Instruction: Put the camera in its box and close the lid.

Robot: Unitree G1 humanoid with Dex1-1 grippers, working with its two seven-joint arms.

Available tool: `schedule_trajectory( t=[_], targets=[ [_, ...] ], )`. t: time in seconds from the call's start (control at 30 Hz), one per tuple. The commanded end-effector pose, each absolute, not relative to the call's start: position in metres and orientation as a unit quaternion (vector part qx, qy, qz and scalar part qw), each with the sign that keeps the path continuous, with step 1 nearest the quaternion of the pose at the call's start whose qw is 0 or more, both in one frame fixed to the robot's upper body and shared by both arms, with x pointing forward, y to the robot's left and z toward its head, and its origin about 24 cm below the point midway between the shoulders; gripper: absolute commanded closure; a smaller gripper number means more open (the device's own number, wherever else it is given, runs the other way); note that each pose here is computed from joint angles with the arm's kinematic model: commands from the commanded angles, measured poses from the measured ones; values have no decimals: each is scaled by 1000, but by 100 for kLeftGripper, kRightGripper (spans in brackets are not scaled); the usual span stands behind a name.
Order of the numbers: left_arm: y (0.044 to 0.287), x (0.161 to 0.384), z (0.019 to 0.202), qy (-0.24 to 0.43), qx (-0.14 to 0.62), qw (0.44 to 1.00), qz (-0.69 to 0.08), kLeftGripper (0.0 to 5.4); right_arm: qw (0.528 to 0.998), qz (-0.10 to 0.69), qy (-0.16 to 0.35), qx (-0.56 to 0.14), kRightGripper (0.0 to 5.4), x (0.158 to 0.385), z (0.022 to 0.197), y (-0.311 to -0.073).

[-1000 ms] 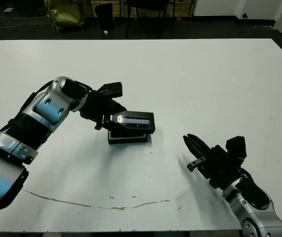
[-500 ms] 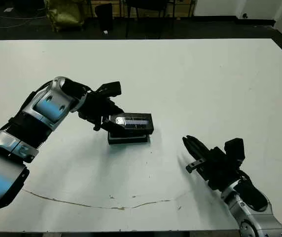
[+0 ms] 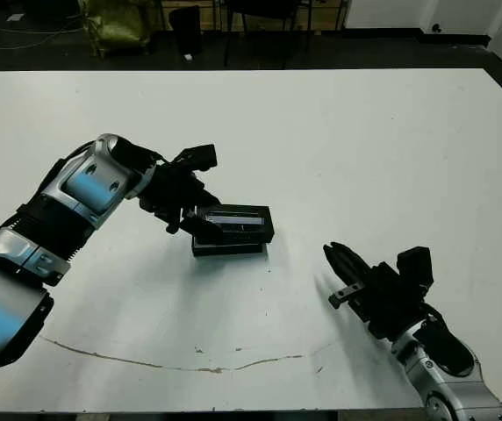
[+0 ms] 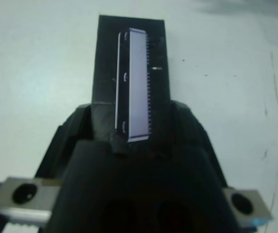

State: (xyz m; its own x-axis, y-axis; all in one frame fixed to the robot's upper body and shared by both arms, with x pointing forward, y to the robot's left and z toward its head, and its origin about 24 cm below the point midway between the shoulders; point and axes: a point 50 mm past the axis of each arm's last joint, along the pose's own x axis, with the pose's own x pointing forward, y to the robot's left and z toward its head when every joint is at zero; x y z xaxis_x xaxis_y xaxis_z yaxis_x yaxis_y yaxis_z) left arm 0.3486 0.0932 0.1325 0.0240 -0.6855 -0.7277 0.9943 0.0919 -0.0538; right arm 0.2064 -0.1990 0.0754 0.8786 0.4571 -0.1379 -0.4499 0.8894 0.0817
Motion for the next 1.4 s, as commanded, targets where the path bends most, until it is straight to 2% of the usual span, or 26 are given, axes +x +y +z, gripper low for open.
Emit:
schedule_trajectory(
  t=[0.03,0.17,0.7,1.4],
  targets=[
    [94,346,123,325,256,660,-627,290,969,229,86,26,540,205,71,-201],
    [93,345,121,324,275,654,-627,291,970,228,84,23,540,204,73,-201],
    [99,343,109,351,265,654,-616,294,968,234,80,33,540,205,74,-202],
    [133,339,101,374,258,663,-595,294,968,234,85,29,540,204,74,-203]
  ],
)
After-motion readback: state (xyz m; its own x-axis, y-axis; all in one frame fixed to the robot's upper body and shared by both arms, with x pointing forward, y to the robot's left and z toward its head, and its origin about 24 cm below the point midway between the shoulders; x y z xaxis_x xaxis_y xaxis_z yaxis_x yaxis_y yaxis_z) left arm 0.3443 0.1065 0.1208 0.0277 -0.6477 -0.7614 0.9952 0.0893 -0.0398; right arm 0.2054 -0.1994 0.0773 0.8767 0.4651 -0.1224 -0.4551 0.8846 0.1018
